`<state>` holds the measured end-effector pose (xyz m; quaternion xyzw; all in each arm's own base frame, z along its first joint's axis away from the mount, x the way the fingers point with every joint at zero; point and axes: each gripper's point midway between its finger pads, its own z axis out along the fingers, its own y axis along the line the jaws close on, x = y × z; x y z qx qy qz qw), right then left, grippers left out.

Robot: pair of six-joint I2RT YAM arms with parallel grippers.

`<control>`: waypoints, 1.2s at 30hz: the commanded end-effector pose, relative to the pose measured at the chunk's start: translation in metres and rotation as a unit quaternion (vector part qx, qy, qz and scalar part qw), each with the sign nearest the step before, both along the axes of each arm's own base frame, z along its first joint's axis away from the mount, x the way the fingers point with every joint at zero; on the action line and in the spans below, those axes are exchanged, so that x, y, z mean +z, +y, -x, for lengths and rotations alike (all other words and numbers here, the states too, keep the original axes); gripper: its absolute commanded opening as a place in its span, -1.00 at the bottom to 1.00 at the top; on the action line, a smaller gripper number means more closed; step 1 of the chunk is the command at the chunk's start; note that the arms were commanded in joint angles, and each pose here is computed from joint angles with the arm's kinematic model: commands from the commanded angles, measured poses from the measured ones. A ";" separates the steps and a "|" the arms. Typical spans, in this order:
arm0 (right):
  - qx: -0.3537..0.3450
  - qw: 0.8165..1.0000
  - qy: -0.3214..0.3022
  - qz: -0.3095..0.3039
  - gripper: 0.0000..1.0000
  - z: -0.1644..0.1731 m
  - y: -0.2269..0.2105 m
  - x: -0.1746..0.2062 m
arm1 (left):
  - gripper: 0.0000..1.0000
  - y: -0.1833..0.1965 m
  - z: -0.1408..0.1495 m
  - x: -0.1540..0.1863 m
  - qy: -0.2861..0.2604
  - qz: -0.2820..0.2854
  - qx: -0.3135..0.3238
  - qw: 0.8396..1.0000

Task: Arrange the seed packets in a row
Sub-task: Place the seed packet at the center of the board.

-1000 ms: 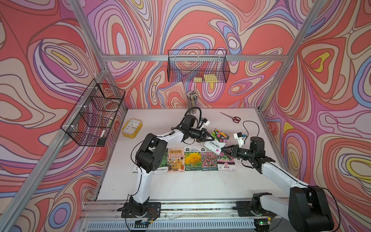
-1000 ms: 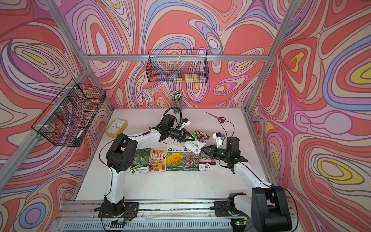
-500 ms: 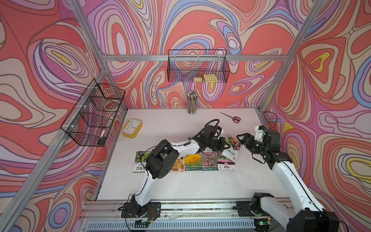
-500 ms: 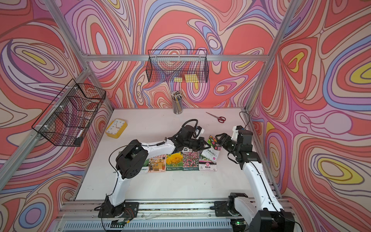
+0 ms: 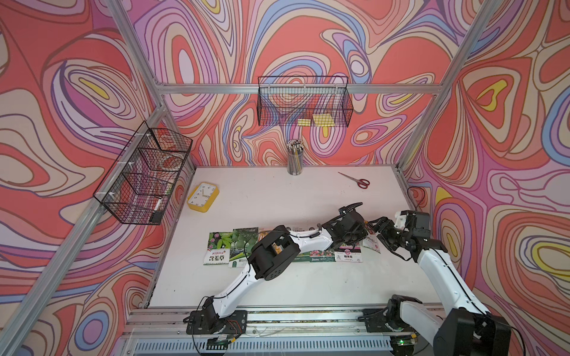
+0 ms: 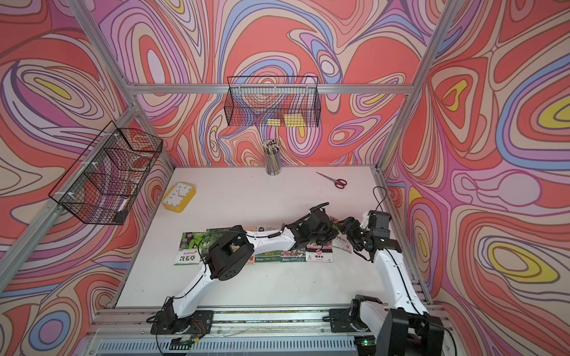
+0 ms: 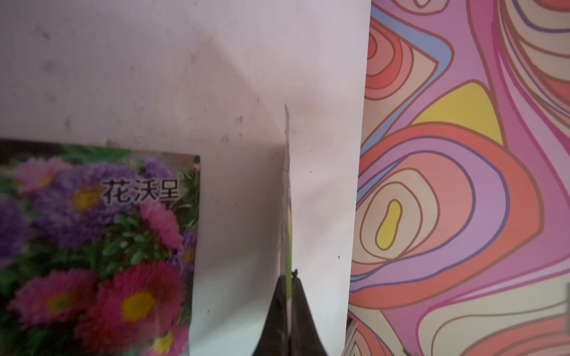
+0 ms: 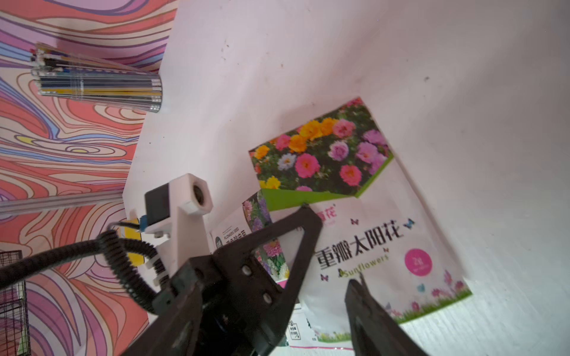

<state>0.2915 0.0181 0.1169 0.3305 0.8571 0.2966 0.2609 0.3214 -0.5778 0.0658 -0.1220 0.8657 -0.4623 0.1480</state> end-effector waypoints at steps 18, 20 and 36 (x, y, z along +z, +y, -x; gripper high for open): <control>-0.054 0.996 0.039 -0.066 0.48 -0.008 -0.024 -0.066 | -1.00 -0.012 0.019 -0.045 0.065 -0.021 0.036 0.997; -0.056 0.995 0.045 -0.066 0.48 -0.008 -0.025 -0.073 | -1.00 -0.014 0.020 -0.046 0.068 -0.017 0.031 0.997; -0.069 0.993 0.076 -0.066 0.46 0.000 -0.026 -0.102 | 0.49 0.005 0.017 0.097 -0.106 0.016 -0.013 0.994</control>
